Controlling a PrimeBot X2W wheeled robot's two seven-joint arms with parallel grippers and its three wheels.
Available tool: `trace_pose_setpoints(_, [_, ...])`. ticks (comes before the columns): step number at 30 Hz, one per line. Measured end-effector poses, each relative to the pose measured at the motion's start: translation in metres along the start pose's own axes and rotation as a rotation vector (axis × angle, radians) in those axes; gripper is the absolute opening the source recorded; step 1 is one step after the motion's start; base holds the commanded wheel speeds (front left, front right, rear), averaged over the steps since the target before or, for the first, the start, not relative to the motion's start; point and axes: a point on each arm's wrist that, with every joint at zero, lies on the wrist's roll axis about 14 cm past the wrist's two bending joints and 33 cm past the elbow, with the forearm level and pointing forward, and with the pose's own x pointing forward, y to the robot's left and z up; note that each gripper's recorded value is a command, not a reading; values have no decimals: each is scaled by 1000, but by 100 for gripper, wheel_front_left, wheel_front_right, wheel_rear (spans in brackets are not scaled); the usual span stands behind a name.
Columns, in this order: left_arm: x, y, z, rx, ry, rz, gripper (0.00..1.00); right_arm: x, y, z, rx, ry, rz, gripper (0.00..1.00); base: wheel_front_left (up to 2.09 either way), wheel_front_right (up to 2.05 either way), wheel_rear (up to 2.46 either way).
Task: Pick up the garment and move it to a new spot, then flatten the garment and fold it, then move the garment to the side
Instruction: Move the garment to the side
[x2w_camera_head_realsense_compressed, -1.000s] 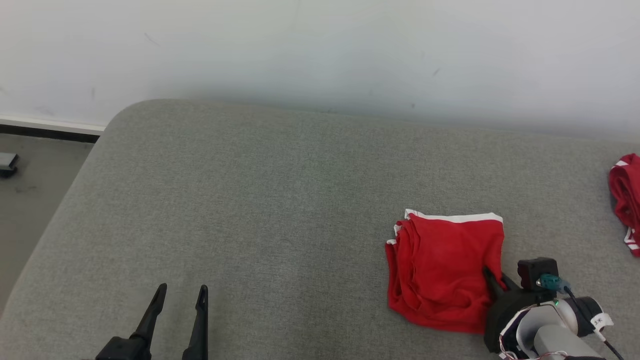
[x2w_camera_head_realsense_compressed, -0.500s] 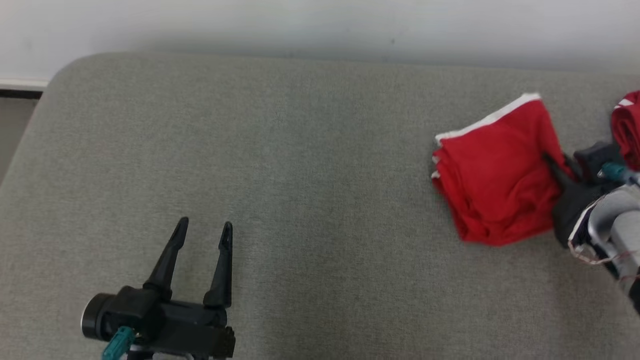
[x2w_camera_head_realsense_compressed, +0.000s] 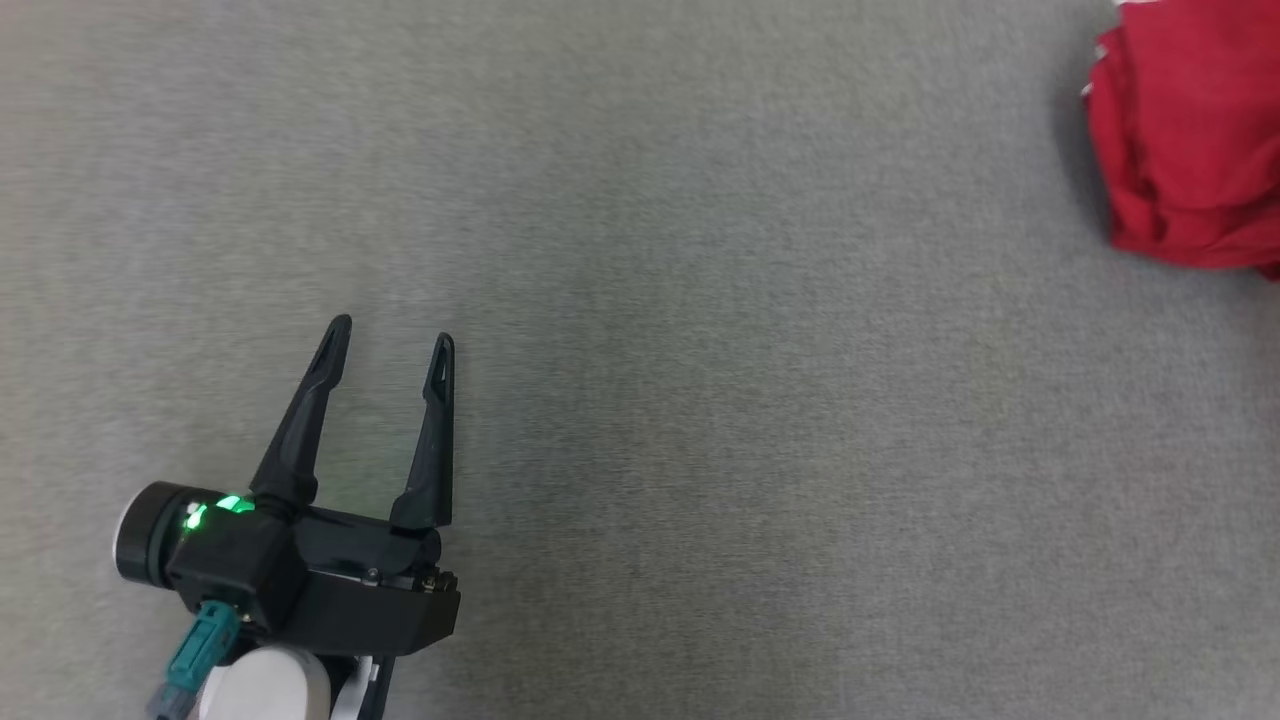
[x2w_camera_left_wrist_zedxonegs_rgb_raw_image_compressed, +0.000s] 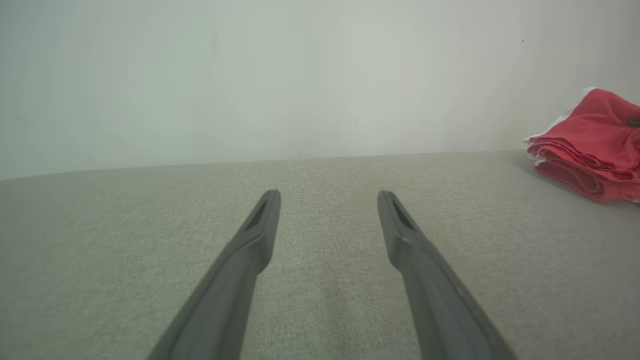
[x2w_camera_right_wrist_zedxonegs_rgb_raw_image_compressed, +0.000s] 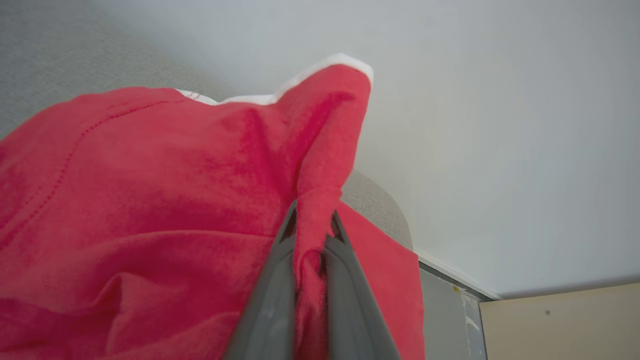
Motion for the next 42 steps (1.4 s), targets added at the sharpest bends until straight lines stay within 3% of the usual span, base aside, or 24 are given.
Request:
trace_pose_setpoints(12, [24, -34, -34, -34, 23, -122, 100, -26, -83, -46, -80, 159, -155, 0, 0, 0, 0])
trace_pose_setpoints(22, [27, -35, -44, -41, 33, -134, 100, -15, -104, -52, -140, 230, -206, 0, 0, 0, 0])
trace_pose_setpoints(23, [27, -34, -44, -40, 35, -132, 100, -13, -105, -50, -141, 223, -213, 18, 0, 0, 0])
trace_pose_setpoints(24, [27, -33, -45, -39, 36, -130, 100, -12, -108, -47, -153, 212, -218, 95, 0, 0, 0])
trace_pose_setpoints(25, [26, -32, -45, -38, 37, -127, 100, -11, -109, -47, -166, 216, -222, 100, 0, 0, 0])
trace_pose_setpoints(32, [25, -26, -45, -34, 42, -107, 100, -2, -97, -45, -165, 206, -211, 100, 0, 0, 0])
trace_pose_setpoints(42, [5, -12, -30, -28, 57, -35, 100, -3, -61, 26, -71, -72, -161, 100, 0, 0, 0])
